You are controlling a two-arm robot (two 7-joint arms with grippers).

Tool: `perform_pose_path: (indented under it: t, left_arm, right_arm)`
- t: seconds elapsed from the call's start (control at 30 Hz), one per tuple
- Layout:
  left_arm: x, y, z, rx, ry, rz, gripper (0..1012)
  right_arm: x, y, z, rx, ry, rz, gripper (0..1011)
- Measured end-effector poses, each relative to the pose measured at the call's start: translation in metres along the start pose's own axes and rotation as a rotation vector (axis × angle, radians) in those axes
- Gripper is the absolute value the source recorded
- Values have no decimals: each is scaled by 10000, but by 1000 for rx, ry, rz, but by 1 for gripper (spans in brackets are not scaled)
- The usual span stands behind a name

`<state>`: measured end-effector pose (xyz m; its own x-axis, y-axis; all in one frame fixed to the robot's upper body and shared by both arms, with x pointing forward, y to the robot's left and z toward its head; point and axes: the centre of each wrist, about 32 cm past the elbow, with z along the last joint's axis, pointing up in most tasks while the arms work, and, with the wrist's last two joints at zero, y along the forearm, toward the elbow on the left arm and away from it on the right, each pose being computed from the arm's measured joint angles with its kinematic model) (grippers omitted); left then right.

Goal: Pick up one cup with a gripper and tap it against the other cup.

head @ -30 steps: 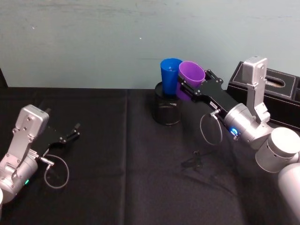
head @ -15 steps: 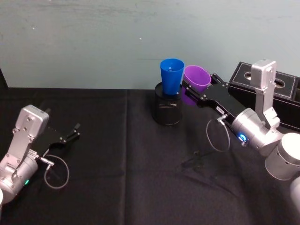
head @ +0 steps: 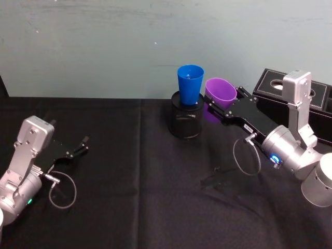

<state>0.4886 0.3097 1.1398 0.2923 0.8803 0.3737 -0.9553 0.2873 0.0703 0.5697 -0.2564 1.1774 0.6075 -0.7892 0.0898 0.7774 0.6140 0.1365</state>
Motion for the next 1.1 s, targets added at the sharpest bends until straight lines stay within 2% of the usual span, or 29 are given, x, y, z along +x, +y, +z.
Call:
perform_pose_path:
  t: [1.1]
  left_arm:
    - [0,0,0,0,0,0,1012]
  right_arm:
    - [1,-7,2,2,-2,0,731]
